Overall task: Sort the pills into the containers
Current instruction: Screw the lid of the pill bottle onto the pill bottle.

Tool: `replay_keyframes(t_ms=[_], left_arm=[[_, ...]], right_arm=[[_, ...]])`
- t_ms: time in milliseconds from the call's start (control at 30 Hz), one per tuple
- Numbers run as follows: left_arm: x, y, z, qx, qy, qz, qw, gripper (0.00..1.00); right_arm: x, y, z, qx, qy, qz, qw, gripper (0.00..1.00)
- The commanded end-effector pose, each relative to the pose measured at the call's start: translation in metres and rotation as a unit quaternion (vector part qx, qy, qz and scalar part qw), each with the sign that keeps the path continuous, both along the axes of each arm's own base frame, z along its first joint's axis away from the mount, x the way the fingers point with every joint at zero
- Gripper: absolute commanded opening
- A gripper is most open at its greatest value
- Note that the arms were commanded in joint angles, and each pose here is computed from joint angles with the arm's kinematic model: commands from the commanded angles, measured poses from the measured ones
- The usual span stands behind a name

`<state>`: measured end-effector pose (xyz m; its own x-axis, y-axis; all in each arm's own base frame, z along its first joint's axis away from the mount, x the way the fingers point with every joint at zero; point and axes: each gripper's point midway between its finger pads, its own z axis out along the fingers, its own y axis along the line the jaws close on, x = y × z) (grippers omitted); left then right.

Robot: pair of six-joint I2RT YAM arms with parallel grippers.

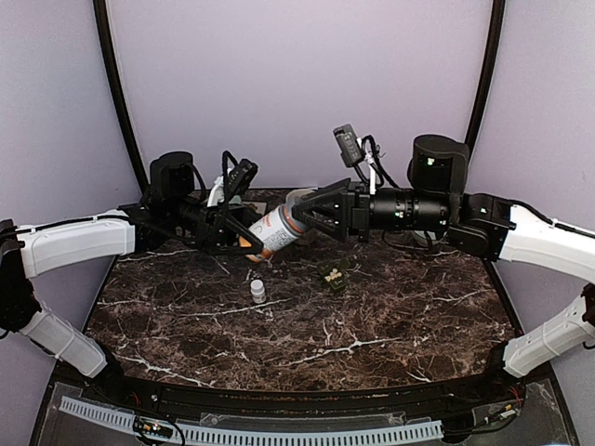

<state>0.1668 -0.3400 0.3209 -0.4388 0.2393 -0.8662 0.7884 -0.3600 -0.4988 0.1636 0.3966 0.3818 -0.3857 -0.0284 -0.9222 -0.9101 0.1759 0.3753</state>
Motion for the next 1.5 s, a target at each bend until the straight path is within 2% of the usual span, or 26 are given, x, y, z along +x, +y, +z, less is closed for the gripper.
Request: replay_keyframes(t_ms=[0, 400, 733, 933, 1200, 1467], left_arm=[[-0.007, 0.003, 0.023, -0.026, -0.034, -0.012, 0.999, 0.00], [-0.007, 0.003, 0.023, -0.026, -0.035, -0.011, 0.999, 0.00], [-0.005, 0.001, 0.022, -0.023, -0.040, -0.003, 0.999, 0.00], [0.004, -0.003, 0.022, -0.012, -0.086, 0.054, 0.995, 0.00], [0.019, 0.000, 0.025, -0.017, -0.152, 0.137, 0.979, 0.00], [0.030, 0.006, 0.038, -0.036, -0.220, 0.228, 0.948, 0.00]], right_arm=[[-0.003, 0.005, 0.013, 0.023, -0.001, 0.019, 1.000, 0.55], [-0.003, 0.008, 0.008, 0.018, 0.008, 0.023, 1.000, 0.61], [-0.001, 0.010, 0.007, 0.010, 0.012, 0.018, 1.000, 0.31], [0.006, 0.022, -0.007, -0.016, 0.045, -0.006, 0.999, 0.17], [0.021, 0.038, -0.036, -0.059, 0.118, -0.079, 0.988, 0.08], [0.042, 0.033, -0.076, -0.099, 0.221, -0.167, 0.956, 0.05]])
